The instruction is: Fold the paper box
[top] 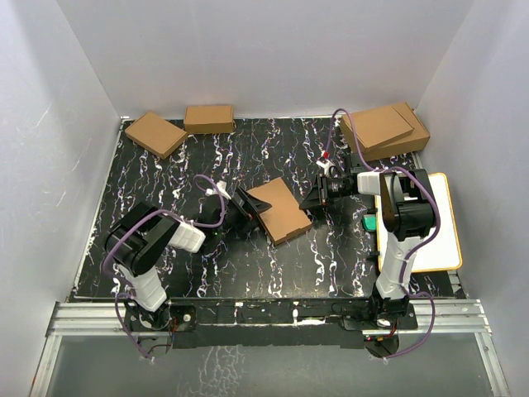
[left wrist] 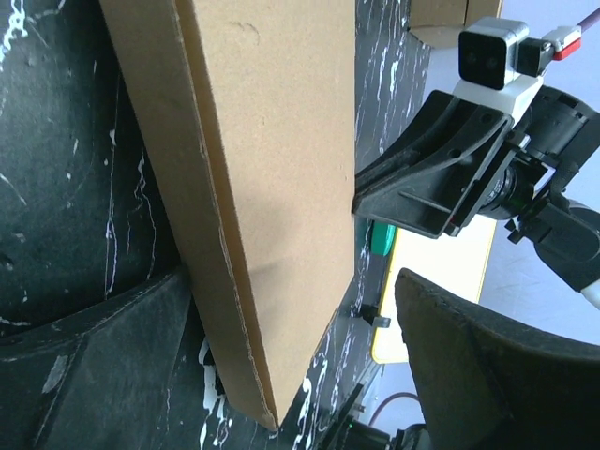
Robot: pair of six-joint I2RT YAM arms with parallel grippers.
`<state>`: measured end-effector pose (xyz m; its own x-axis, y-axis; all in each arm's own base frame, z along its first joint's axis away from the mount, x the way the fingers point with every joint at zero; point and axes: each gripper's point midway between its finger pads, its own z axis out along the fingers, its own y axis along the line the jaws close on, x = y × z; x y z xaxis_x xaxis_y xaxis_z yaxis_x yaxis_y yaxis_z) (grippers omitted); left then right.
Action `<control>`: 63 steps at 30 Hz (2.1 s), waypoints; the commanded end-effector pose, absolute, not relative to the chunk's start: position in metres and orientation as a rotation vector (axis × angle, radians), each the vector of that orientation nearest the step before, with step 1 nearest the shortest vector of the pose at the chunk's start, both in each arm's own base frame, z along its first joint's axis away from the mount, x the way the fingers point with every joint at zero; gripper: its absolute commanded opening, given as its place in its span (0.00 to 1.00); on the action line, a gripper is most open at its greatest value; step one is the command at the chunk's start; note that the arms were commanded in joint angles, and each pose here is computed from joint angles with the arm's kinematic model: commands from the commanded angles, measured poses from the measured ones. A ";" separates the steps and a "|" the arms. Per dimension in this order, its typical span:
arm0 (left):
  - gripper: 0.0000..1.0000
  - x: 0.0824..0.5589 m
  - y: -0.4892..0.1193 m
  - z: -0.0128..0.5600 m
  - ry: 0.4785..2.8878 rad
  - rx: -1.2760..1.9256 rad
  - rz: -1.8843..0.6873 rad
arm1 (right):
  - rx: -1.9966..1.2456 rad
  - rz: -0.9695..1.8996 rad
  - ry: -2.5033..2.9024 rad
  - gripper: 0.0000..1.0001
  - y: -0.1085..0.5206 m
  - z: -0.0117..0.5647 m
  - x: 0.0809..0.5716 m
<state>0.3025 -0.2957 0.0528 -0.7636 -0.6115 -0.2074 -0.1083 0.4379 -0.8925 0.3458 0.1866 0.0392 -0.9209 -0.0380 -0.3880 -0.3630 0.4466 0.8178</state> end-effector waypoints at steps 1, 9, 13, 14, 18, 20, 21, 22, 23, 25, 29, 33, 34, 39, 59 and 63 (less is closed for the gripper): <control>0.87 0.309 -0.302 0.049 2.167 -0.629 -1.300 | -0.337 1.343 2.461 0.18 0.177 0.012 0.349; 0.77 0.314 -0.308 0.050 2.163 -0.610 -1.294 | -0.353 1.391 2.436 0.20 0.181 0.017 0.348; 0.68 0.317 -0.315 0.061 2.108 -0.587 -1.357 | -0.357 1.402 2.432 0.20 0.182 0.018 0.347; 0.66 0.318 -0.317 0.066 2.085 -0.572 -1.378 | -0.353 1.398 2.436 0.20 0.181 0.017 0.347; 0.66 0.317 -0.327 0.090 2.004 -0.466 -1.441 | -0.340 1.376 2.464 0.19 0.179 0.011 0.347; 0.68 0.316 -0.329 0.102 1.967 -0.414 -1.449 | -0.339 1.371 2.470 0.19 0.179 0.009 0.347; 0.69 0.314 -0.328 0.106 1.952 -0.391 -1.451 | -0.338 1.373 2.471 0.19 0.179 0.009 0.347; 0.69 0.313 -0.328 0.111 1.930 -0.374 -1.459 | -0.338 1.373 2.471 0.19 0.179 0.009 0.347; 0.70 0.311 -0.328 0.120 1.892 -0.351 -1.479 | -0.338 1.374 2.471 0.19 0.179 0.009 0.347; 0.70 0.307 -0.327 0.131 1.833 -0.317 -1.516 | -0.335 1.373 2.473 0.19 0.178 0.008 0.347; 0.71 0.300 -0.326 0.149 1.734 -0.254 -1.576 | -0.327 1.373 2.475 0.19 0.177 0.008 0.348; 0.71 0.296 -0.327 0.155 1.699 -0.229 -1.606 | -0.322 1.372 2.478 0.19 0.175 0.006 0.348; 0.71 0.297 -0.328 0.155 1.704 -0.227 -1.603 | -0.323 1.374 2.477 0.19 0.175 0.006 0.348; 0.70 0.302 -0.334 0.124 1.862 -0.283 -1.504 | -0.327 1.386 2.479 0.19 0.176 0.006 0.347; 0.24 0.317 -0.316 0.106 2.121 -0.276 -1.005 | -0.482 1.461 2.330 0.48 0.182 0.047 0.352; 0.09 0.321 -0.282 0.122 2.124 -0.238 -0.840 | -0.605 1.375 2.193 0.63 0.178 0.089 0.360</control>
<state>0.3101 -0.3198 0.0977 -0.7198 -0.4877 -0.4940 0.1046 0.6273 -0.7718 0.3449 0.1817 0.0448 -0.9149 -0.0706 -0.3973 -0.3906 0.4026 0.8279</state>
